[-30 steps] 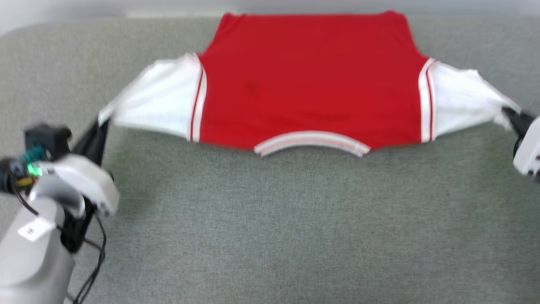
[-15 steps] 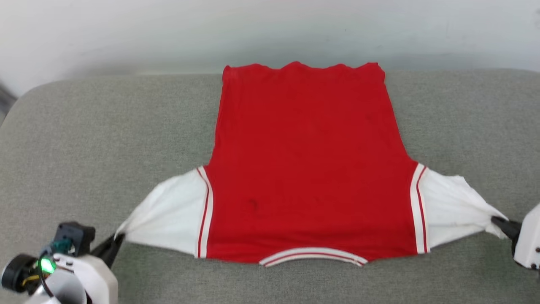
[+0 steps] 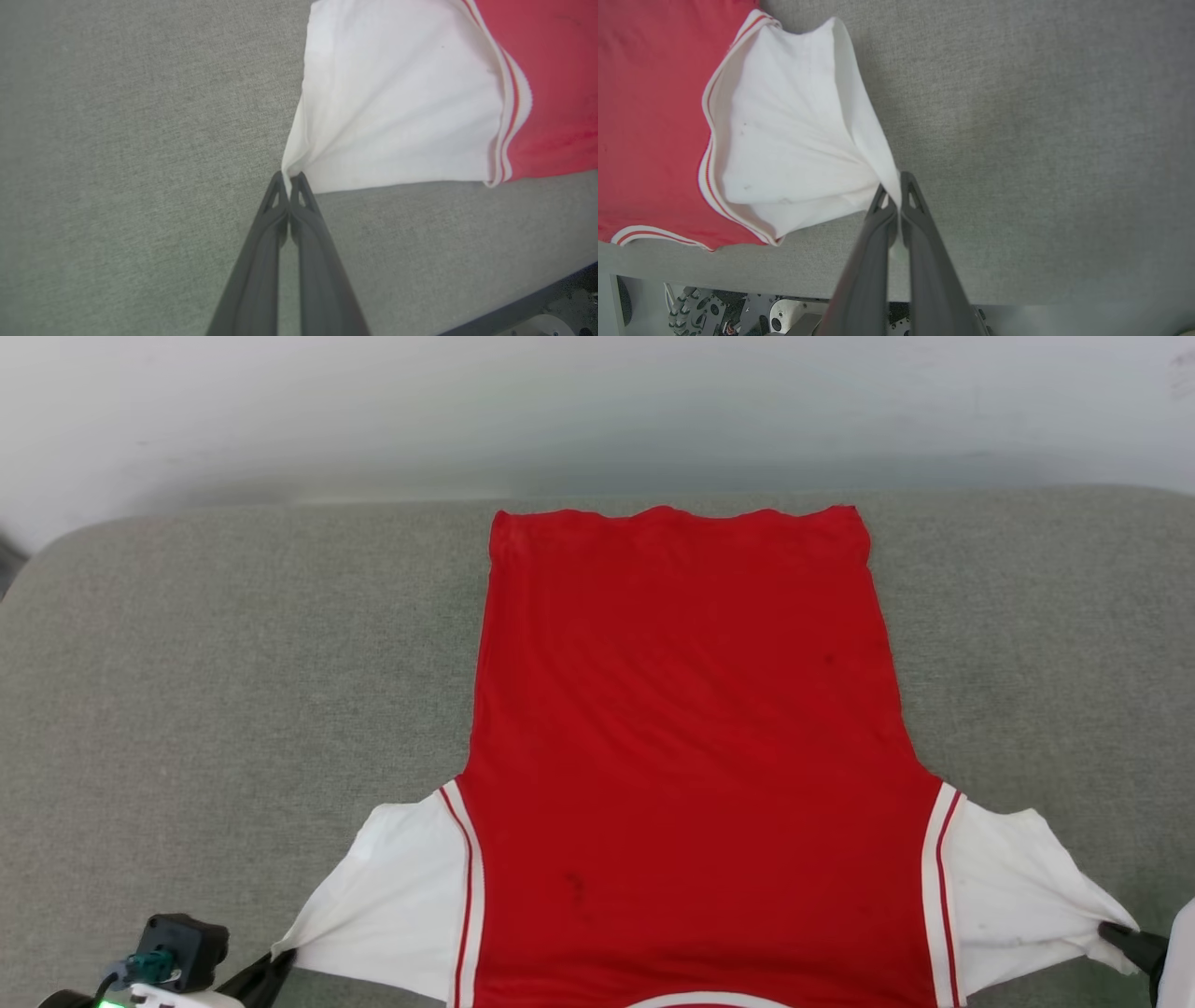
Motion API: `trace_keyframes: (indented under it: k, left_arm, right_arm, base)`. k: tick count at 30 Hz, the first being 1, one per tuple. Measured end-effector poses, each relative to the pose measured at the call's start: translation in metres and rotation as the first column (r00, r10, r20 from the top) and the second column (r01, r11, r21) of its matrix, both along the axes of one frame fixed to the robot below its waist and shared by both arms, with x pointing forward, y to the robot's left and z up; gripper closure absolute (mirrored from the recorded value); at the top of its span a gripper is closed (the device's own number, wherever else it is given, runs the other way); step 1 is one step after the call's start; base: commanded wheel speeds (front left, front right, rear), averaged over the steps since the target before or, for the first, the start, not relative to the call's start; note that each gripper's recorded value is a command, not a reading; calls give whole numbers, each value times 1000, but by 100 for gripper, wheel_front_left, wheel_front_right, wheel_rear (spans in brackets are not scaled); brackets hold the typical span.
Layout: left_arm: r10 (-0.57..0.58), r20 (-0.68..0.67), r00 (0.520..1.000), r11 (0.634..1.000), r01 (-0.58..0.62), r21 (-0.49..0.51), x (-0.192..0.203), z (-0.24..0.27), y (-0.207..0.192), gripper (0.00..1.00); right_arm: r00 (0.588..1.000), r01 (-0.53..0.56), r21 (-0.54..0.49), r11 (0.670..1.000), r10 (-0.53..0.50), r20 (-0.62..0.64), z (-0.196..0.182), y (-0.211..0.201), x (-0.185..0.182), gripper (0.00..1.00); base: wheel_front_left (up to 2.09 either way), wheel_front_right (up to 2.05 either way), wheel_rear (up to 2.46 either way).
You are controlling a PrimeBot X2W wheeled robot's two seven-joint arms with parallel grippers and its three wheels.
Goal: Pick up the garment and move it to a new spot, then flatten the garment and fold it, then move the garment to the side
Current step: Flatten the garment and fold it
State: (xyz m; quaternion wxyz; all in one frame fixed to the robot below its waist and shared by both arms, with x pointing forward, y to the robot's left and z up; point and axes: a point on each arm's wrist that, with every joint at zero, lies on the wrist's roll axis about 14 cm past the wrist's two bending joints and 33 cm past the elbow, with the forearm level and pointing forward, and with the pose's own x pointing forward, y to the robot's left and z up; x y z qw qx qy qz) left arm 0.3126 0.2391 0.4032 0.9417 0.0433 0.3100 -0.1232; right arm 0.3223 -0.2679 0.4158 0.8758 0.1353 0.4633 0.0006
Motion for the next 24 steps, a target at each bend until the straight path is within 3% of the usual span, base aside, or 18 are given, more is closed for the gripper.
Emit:
trace_keyframes:
  k: [1, 2, 3, 8, 15, 19, 24]
  left_arm:
    - [-5, -4, 1000, 1000, 5, -8, 0, 0, -3, 100]
    - [-10, -9, 1000, 1000, 9, -17, 1, -1, -7, 100]
    - [-15, -14, 1000, 999, 15, -29, 1, -1, -11, 100]
    - [-66, -44, 997, 996, 64, -56, 4, 1, -31, 100]
    - [-87, -65, 994, 983, 75, -166, 6, 18, -67, 100]
    - [-119, -110, 987, 986, 105, -127, 3, 17, -70, 100]
    - [-123, -116, 986, 982, 104, -155, 9, 17, -83, 100]
  right_arm:
    - [1000, -6, -6, 1000, 6, -2, 0, 0, 1, 100]
    - [1000, -13, -16, 1000, 13, 0, 0, 0, 3, 62]
    - [1000, -26, -27, 999, 27, 6, 2, 1, 7, 0]
    - [993, -91, -42, 995, 94, 66, 21, 10, 37, 0]
    - [964, -214, -50, 976, 219, 152, 60, 40, 102, 0]
    - [949, -292, -49, 955, 295, 107, 62, 60, 137, 0]
    - [946, -319, -89, 943, 322, 21, 54, 66, 191, 0]
  base:
    - [0, 0, 0]
    - [0, 0, 0]
    - [0, 0, 0]
    - [0, 0, 0]
    - [0, 0, 0]
    - [0, 0, 0]
    - [0, 0, 0]
